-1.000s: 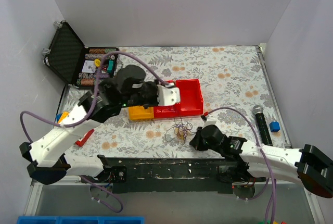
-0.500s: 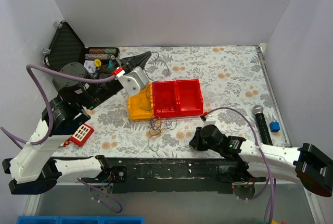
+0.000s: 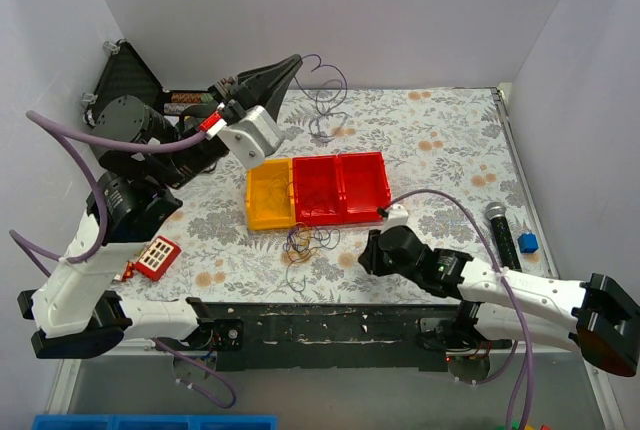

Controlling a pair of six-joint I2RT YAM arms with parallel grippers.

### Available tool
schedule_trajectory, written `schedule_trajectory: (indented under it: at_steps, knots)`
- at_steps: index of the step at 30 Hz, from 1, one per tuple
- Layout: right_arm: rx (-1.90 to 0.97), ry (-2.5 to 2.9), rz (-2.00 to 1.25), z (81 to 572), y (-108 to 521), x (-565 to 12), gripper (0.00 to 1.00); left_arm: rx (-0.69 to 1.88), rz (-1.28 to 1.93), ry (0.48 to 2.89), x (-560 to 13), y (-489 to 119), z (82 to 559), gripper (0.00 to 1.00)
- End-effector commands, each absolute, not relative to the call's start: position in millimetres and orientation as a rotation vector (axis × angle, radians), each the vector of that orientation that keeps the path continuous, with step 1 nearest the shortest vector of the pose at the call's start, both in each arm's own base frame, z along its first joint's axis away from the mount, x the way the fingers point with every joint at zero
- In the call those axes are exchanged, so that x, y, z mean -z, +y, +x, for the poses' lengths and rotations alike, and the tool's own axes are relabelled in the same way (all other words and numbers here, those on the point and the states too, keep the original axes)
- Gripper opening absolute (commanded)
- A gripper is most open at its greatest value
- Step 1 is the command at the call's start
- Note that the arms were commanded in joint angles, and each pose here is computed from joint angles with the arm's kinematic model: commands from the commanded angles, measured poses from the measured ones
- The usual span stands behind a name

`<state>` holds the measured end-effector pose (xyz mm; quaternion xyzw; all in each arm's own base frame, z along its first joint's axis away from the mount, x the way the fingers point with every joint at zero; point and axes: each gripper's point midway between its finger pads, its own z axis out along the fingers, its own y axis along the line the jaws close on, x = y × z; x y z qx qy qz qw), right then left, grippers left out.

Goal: Untangle the cables

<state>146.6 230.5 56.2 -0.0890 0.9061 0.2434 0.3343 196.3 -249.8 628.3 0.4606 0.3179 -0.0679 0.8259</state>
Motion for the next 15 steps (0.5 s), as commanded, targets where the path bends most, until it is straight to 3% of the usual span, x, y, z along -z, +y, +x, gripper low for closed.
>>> schedule_trajectory:
  at_steps: [1,8,15]
  knots:
    - [-0.638,2.181,-0.241,174,243,-112,0.33,0.165,0.975,0.646,-629,-254,194,0.06]
    - [-0.564,2.011,-0.058,194,208,-165,0.31,0.261,1.05,0.763,-543,-303,221,0.01]
    - [-0.325,1.996,0.292,195,130,-166,0.26,0.312,1.08,0.846,-458,-347,250,0.0]
